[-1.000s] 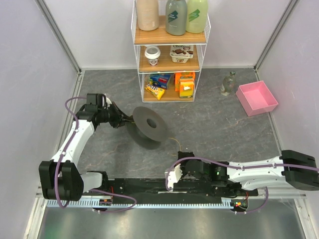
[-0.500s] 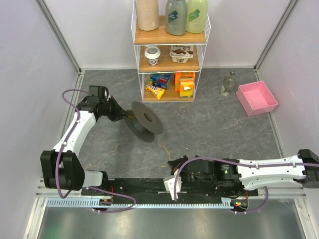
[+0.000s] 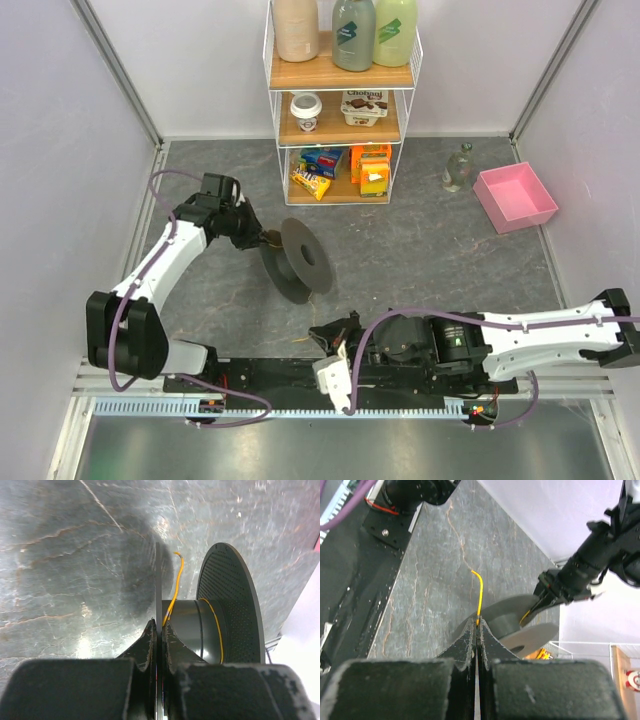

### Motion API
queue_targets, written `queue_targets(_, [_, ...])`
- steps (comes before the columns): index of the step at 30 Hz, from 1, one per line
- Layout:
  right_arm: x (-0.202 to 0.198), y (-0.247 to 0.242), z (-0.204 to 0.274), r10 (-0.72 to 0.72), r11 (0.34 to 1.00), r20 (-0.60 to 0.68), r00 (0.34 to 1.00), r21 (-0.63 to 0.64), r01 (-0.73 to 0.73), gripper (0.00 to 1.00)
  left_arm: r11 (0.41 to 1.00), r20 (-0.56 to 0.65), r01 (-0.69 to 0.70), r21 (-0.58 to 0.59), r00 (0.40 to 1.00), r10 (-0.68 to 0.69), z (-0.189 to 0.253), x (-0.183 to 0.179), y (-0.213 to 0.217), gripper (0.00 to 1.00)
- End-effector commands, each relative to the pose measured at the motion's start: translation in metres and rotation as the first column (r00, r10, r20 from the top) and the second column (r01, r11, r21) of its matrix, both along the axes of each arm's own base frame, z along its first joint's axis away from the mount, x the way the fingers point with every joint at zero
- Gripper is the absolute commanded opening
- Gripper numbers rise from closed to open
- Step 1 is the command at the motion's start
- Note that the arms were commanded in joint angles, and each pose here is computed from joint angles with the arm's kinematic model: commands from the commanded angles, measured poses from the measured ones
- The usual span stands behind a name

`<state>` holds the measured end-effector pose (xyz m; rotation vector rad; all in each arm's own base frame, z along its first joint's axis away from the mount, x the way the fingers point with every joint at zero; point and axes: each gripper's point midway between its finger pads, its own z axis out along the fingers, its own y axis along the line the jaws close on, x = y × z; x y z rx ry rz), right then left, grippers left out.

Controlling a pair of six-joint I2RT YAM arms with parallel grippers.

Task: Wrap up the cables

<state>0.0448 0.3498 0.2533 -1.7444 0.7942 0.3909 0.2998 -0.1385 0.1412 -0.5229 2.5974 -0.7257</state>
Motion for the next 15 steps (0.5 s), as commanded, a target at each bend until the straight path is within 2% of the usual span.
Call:
queue_targets(1, [-0.014, 0.023, 0.040, 0.058, 0.992, -0.020, 0.998, 0.112, -0.055, 0.00, 0.981, 0.158, 0.195, -0.015, 0.969, -0.190, 0.036, 0.001, -0.036, 0.02])
queue_targets(8, [-0.008, 0.050, 0.066, 0.062, 0.982, -0.029, 0.998, 0.181, -0.055, 0.00, 0.878, 0.218, 0.478, -0.013, 0.859, -0.464, 0.050, -0.035, -0.081, 0.02])
queue_targets(15, [0.039, 0.065, 0.088, -0.032, 0.971, -0.163, 0.986, 0.230, 0.069, 0.00, 0.755, 0.259, 0.655, -0.030, 0.734, -0.628, 0.054, -0.074, -0.098, 0.02])
